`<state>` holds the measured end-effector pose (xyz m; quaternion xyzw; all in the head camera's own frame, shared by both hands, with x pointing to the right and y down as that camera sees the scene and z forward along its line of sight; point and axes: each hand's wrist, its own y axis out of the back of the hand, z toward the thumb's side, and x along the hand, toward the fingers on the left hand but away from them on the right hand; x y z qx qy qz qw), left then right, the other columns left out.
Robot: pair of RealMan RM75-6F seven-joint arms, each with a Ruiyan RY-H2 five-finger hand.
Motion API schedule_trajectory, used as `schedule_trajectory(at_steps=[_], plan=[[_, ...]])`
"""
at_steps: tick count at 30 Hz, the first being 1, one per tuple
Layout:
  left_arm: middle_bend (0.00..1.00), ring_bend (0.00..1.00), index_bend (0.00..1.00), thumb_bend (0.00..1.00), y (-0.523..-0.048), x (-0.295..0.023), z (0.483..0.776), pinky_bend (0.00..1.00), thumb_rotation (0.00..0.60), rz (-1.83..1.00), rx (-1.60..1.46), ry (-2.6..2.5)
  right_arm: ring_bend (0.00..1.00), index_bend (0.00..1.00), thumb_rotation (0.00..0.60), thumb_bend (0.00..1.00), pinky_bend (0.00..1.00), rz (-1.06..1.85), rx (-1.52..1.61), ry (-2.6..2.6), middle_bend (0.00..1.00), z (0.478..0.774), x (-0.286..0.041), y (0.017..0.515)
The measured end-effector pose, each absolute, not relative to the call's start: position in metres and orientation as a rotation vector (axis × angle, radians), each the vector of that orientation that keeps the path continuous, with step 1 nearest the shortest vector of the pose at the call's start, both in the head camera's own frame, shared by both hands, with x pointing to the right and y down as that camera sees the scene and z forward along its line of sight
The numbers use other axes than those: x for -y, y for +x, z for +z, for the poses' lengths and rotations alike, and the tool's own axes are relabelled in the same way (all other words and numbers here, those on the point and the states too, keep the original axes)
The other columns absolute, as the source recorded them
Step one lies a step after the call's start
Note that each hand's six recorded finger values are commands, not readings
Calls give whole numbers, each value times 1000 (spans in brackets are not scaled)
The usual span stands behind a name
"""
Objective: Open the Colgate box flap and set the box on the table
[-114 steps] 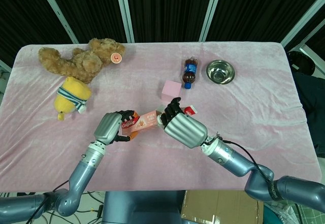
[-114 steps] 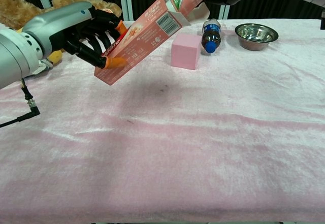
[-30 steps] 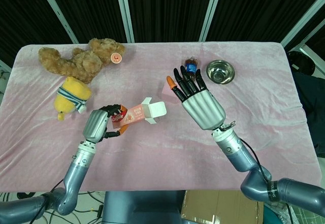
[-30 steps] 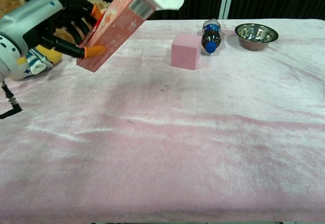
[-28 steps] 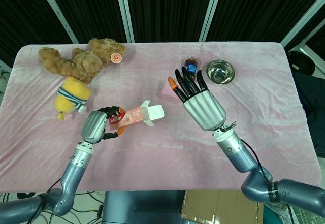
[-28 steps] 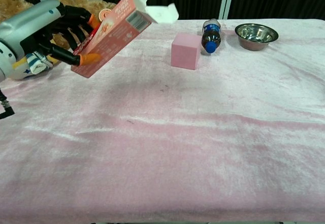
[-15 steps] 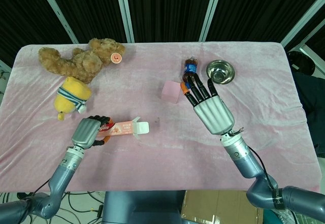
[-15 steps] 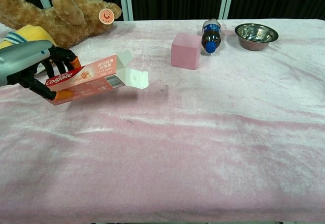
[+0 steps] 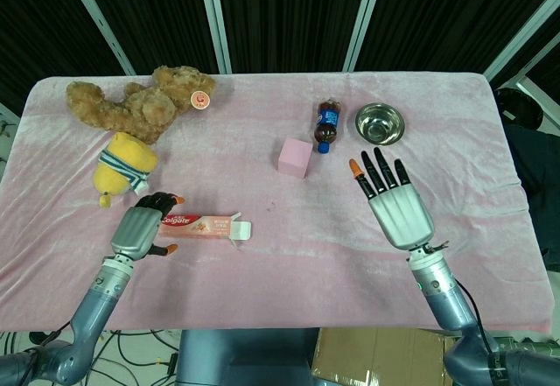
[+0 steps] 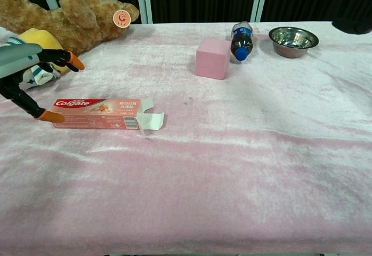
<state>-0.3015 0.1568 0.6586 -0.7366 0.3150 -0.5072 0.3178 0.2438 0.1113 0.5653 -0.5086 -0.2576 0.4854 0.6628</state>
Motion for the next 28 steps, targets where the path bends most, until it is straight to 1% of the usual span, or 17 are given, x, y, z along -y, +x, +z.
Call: schedule_trajectory(at_steps=[2,4,5,7,9,13,17,21,24,28], plan=[[165,109,188,118,-306,-157,650,168,600,-1327,-860,-1940,48,47,600,272,267,1124,606,-1181,75,566,-118,254],[144,92,181,118,-313,-157,642,151,600,-1323,-889,-1936,35,32,600,247,240,1163,633,-1221,49,567,-125,267],[115,64,168,113,-318,-157,637,129,600,-1321,-906,-1931,30,28,600,239,232,1184,647,-1241,42,568,-129,273],[40,10,117,88,-329,-158,627,74,600,-1315,-927,-1916,7,11,600,188,179,1245,686,-1296,12,569,-139,290],[7,0,69,62,-342,-161,615,38,600,-1308,-928,-1887,0,0,600,141,140,1314,727,-1350,0,569,-151,309],[0,0,7,45,-372,-175,589,2,600,-1299,-866,-1807,0,0,600,89,108,1432,792,-1436,0,565,-177,344],[0,0,0,41,-409,-195,557,0,600,-1316,-888,-1740,0,0,600,81,98,1527,847,-1492,0,556,-203,376],[0,0,0,41,-434,-220,536,0,600,-1336,-928,-1696,0,0,600,82,95,1585,890,-1489,0,539,-231,407],[0,0,0,41,-453,-238,525,0,600,-1367,-949,-1653,0,0,600,89,95,1601,898,-1426,0,525,-239,426],[0,0,0,41,-465,-247,515,0,600,-1365,-1012,-1627,0,0,600,93,95,1600,928,-1370,0,514,-240,441]])
